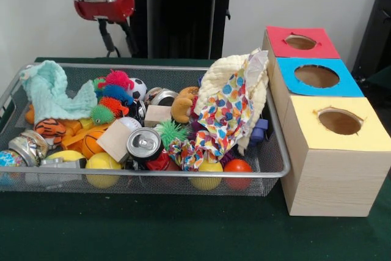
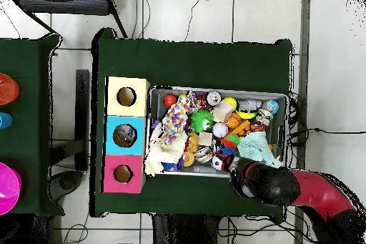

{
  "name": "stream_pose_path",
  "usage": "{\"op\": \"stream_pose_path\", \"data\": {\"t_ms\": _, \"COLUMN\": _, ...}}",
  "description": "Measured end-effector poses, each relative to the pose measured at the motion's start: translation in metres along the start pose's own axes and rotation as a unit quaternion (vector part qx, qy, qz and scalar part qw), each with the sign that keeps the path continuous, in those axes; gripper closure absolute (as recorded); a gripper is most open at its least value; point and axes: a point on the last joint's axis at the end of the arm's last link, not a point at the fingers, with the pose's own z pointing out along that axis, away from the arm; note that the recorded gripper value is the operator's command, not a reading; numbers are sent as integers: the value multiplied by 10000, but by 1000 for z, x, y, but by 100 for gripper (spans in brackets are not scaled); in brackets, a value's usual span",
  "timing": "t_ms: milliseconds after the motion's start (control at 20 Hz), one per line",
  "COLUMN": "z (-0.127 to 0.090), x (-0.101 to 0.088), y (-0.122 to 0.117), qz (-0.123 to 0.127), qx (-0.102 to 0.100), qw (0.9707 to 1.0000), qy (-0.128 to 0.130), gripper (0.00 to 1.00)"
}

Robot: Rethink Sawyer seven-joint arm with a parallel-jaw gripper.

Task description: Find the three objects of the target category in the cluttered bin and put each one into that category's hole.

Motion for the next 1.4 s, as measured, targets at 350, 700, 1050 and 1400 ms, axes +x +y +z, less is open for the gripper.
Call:
{"op": "stream_pose_path", "data": {"t_ms": 350, "z": 19, "x": 34, "y": 24, "qz": -138, "qx": -192, "qw": 9993, "qy": 284, "gripper": 0}}
{"op": "stream_pose_path", "data": {"t_ms": 700, "z": 38, "x": 60, "y": 46, "qz": -298, "qx": -332, "qw": 9978, "qy": 499, "gripper": 0}}
{"op": "stream_pose_path", "data": {"t_ms": 1050, "z": 75, "x": 80, "y": 62, "qz": -222, "qx": -642, "qw": 9958, "qy": 620, "gripper": 0}}
{"op": "stream_pose_path", "data": {"t_ms": 1400, "z": 96, "x": 93, "y": 69, "qz": -123, "qx": -833, "qw": 9938, "qy": 728, "gripper": 0}}
